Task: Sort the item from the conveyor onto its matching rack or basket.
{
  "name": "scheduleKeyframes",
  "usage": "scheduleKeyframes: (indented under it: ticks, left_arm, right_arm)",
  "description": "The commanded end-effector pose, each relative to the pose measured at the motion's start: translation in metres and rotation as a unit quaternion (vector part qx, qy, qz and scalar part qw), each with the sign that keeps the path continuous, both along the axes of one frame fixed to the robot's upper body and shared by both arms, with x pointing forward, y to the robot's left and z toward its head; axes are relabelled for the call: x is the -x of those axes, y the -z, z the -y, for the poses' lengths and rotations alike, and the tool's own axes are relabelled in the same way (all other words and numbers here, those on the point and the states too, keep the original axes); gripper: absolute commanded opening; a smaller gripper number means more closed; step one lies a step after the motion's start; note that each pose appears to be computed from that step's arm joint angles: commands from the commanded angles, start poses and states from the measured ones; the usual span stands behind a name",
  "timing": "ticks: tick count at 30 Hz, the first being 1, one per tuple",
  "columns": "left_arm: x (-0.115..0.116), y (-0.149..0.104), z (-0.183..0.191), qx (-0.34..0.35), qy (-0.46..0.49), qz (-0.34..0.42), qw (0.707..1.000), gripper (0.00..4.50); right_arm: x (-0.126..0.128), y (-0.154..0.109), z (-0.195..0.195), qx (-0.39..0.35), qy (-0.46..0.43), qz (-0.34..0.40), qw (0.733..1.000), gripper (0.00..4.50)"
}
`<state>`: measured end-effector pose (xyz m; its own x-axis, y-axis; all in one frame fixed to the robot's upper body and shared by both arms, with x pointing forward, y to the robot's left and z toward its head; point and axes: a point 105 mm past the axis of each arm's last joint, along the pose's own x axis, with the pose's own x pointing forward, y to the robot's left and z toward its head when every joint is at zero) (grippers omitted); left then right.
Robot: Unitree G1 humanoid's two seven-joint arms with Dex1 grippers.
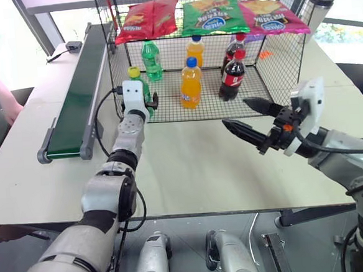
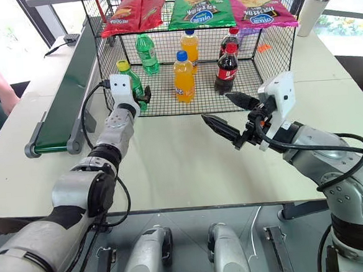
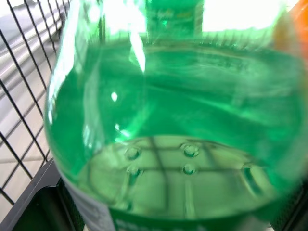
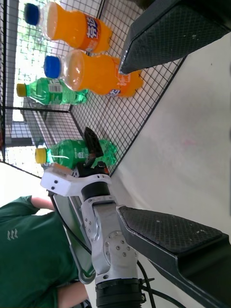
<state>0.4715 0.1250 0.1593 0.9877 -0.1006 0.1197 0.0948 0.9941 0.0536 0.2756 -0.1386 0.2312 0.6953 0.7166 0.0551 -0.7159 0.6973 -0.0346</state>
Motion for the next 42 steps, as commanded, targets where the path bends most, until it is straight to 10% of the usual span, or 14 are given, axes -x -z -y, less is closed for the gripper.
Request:
scheduleKeyframes:
  ticks: [1, 29, 42]
  left_arm:
    - [0.008, -0.025, 0.01, -0.013, 0.03, 0.066, 0.997, 4.41]
    - [0.055, -0.018, -0.006, 0.011, 0.03, 0.041, 0.999, 4.41]
    - [0.139, -0.045, -0.01, -0.037, 0.177, 0.038, 0.983, 4.41]
  right_arm:
    - [0.001, -0.008, -0.003, -0.005, -0.009, 0.023, 1.0, 4.5]
    - [-0.006, 0.001, -0.001, 0.001, 0.0, 0.018, 1.0, 4.5]
    - [-0.009, 0.021, 0.005, -0.012, 0.009, -0.018, 1.0, 4.5]
